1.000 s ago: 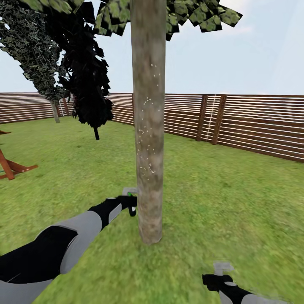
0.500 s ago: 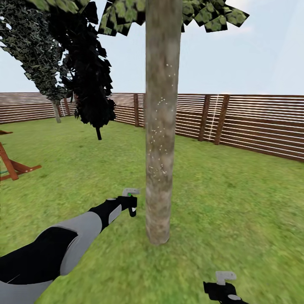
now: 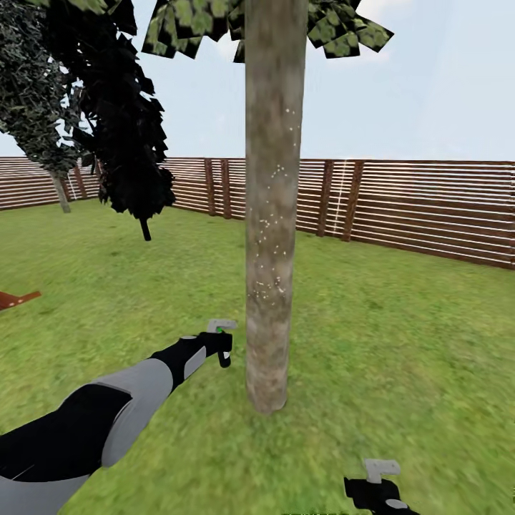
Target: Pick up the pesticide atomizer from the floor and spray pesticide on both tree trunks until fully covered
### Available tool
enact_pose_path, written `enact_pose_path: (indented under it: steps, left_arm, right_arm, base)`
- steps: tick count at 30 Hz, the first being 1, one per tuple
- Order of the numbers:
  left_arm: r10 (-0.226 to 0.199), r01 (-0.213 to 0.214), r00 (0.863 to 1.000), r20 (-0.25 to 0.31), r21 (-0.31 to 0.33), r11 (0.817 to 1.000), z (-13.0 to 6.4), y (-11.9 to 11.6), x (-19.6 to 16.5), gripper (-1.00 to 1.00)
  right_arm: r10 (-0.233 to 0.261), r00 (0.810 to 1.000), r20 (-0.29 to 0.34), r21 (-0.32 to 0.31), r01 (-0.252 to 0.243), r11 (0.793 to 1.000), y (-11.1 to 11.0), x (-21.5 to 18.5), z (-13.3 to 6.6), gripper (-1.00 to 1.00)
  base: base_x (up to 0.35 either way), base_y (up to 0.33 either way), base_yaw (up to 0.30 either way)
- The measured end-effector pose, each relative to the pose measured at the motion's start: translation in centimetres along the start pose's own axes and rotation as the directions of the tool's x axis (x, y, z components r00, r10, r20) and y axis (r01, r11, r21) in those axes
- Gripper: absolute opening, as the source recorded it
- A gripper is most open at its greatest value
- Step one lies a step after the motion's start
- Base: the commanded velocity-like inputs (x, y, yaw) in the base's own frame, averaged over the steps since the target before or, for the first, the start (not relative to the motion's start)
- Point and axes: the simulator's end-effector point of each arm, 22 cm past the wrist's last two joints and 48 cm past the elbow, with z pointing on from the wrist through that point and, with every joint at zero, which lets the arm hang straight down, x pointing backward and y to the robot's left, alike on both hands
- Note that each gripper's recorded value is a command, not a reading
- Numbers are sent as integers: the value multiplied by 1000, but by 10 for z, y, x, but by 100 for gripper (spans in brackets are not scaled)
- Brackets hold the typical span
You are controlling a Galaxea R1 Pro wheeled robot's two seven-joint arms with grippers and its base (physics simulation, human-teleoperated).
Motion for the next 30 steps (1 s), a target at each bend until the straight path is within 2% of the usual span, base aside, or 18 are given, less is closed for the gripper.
enact_pose_path:
  steps: [8, 17, 30]
  left_arm:
    - [0, 0, 1000, 0, 0, 1000, 0, 0, 0, -100]
    - [0, 0, 1000, -1, 0, 1000, 0, 0, 0, -100]
    - [0, 0, 1000, -3, 1, 1000, 1, -1, 1, -100]
  right_arm:
    - [0, 1000, 0, 0, 0, 1000, 0, 0, 0, 100]
    - [0, 1000, 0, -1, 0, 1000, 0, 0, 0, 100]
    - [0, 1000, -2, -3, 0, 1000, 2, 1, 0, 100]
  base:
    - [0, 350, -296]
    - [0, 350, -139]
    - [0, 350, -289]
